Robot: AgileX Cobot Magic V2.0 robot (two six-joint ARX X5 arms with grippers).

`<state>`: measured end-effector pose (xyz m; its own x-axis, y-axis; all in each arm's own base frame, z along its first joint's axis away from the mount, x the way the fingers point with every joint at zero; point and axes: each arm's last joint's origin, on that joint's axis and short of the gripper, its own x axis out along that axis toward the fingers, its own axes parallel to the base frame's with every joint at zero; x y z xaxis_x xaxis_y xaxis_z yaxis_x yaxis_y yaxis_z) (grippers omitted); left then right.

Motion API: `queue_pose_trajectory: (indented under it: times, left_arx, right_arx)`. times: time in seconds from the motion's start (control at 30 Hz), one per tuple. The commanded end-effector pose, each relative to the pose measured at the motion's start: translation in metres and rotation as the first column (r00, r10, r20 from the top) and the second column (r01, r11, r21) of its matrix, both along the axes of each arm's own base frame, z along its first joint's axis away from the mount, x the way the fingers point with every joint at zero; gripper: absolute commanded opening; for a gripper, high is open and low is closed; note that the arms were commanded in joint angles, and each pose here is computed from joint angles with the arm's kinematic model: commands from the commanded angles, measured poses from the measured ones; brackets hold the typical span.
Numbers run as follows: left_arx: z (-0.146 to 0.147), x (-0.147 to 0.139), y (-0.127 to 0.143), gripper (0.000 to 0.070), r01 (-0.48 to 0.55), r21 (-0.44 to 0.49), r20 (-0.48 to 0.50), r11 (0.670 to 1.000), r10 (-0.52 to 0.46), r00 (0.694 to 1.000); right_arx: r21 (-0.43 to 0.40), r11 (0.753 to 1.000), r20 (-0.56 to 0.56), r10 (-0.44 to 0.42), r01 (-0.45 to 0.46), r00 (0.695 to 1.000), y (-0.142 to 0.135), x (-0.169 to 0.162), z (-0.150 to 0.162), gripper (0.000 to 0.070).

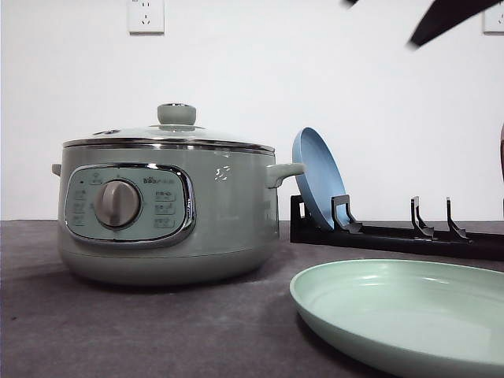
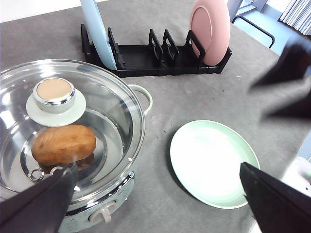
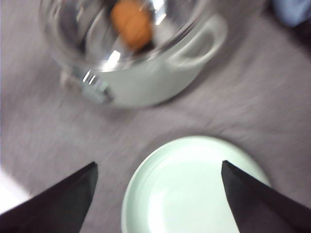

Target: Transfer potato from steamer to green plate

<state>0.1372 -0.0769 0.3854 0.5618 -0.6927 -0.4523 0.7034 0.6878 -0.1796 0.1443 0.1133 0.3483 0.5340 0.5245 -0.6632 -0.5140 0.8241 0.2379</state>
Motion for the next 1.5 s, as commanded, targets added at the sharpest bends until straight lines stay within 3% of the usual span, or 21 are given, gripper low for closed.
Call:
queue_pose_trajectory:
  times: [0.0,0.1,0.2,0.37,0.77,1.2,1.47]
  left_arx:
    - [0.007,0.001,-0.002,0.0700,0.012,-0.014,0.020,1.000,-0.012,1.000]
    - [0.007,0.001,-0.002,0.0700,0.012,-0.014,0.020,1.000,-0.012,1.000]
    - [0.007,0.001,-0.002,0.0700,0.012,-0.014,0.020,1.000,-0.012,1.000]
    - [0.007,0.001,-0.002,0.0700,0.012,-0.014,0.019,1.000,-0.012,1.000]
    - [0.007,0.001,-0.002,0.0700,0.012,-0.014,0.019,1.000,-0.012,1.000]
    - [0.004,0.005,-0.002,0.0700,-0.035,0.013,0.014,0.999,0.035,0.999]
    - [-0.006,0.037,-0.017,0.0700,-0.053,0.105,-0.129,0.993,0.066,0.989]
  right_arx:
    - [0.004,1.000,0.067,0.016,-0.016,0.998,-0.010,0.000,0.010,0.0515]
    - [0.030,0.999,0.122,-0.029,0.025,0.992,-0.030,-0.004,0.018,0.0520]
    - [0.015,0.997,0.157,-0.074,0.073,0.985,-0.048,-0.010,0.022,0.0577]
    - [0.095,0.995,0.193,-0.040,0.022,0.980,-0.062,-0.027,0.031,0.0626]
    - [0.108,0.994,0.237,-0.053,0.028,0.970,-0.074,-0.060,0.035,0.0625]
    - [0.129,0.991,0.231,-0.076,0.047,0.970,-0.075,-0.061,0.036,0.0625]
    - [0.127,0.991,0.231,-0.078,0.049,0.970,-0.075,-0.061,0.036,0.0625]
